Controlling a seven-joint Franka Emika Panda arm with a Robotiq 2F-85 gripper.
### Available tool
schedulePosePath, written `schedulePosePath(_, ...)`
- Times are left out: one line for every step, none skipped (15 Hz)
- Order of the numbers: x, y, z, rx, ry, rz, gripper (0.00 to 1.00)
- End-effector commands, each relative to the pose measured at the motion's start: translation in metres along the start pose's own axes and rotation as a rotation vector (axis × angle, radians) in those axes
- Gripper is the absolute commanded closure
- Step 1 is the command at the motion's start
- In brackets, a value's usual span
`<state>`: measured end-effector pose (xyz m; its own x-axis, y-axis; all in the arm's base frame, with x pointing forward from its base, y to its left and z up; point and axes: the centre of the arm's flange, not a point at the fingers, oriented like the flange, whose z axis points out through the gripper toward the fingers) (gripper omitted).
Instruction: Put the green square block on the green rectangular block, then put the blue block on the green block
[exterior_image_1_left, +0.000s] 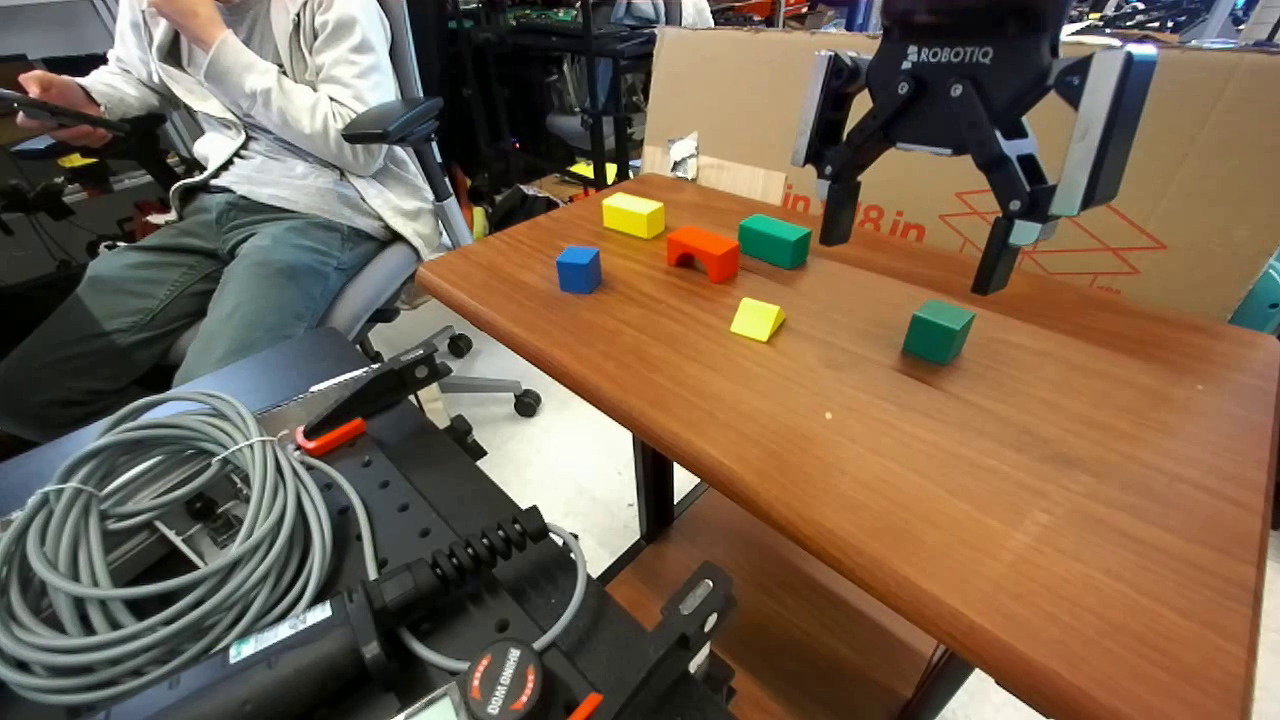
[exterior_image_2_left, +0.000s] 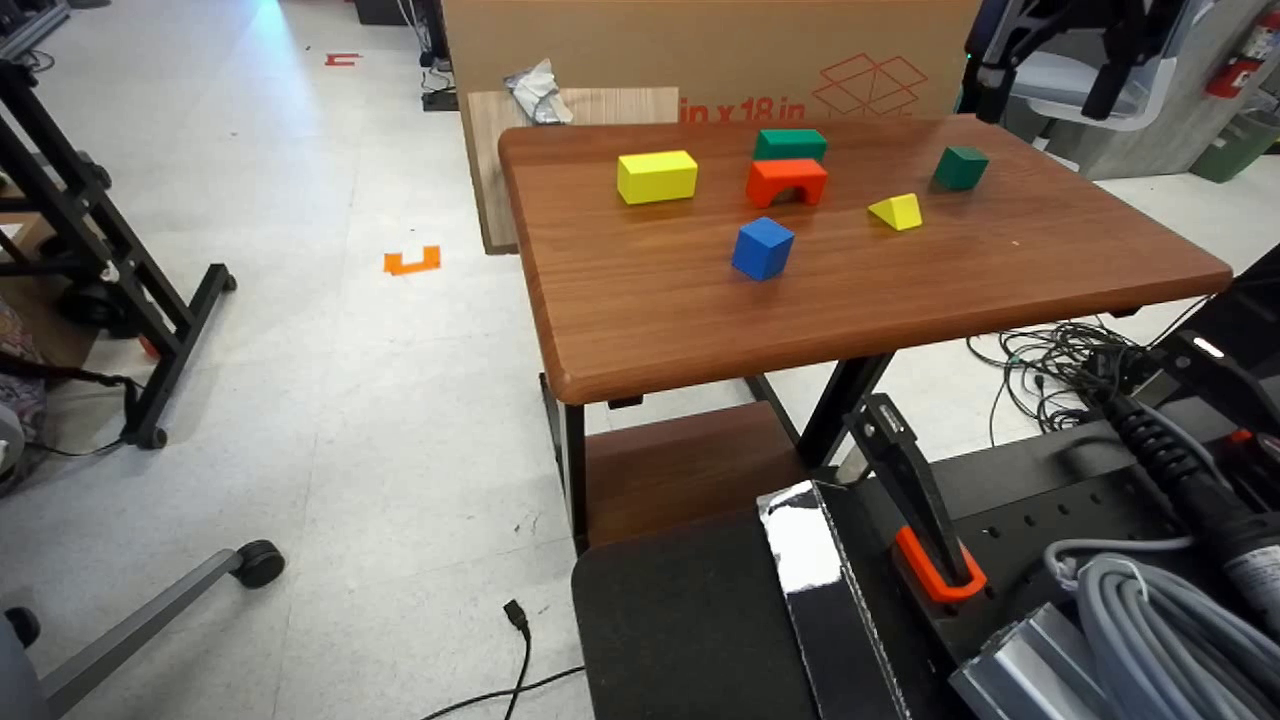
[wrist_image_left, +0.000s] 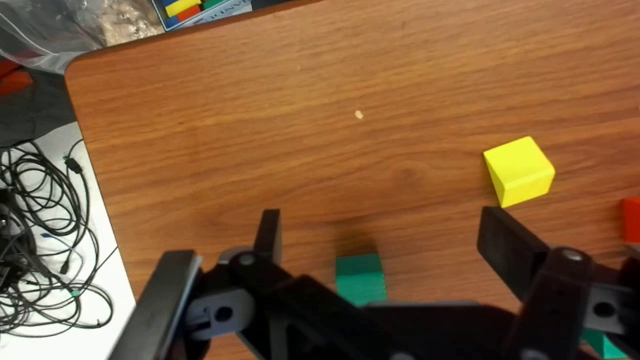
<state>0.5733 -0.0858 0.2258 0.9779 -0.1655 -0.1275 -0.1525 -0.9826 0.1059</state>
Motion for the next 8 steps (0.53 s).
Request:
schedulePosePath(0.027, -0.005, 0.014, -0.011, 0.024, 0.002, 0.00)
schedulePosePath(0.032, -0.006, 0.018, -0.011, 0.022, 0.000, 0.00)
schedulePosePath(0.037, -0.007, 0.021, -0.011, 0.019, -0.002, 0.00)
schedulePosePath(0.042, -0.008, 0.023, -0.007, 0.014, -0.003, 0.00)
schedulePosePath(0.046, -0.009, 0.026, -0.007, 0.016, -0.004, 0.00)
schedulePosePath(0.052, -0.009, 0.029, -0.007, 0.015, -0.004, 0.00)
schedulePosePath(0.056, -0.010, 0.031, -0.006, 0.013, -0.001, 0.00)
schedulePosePath(0.060, -0.010, 0.035, -0.006, 0.008, 0.000, 0.00)
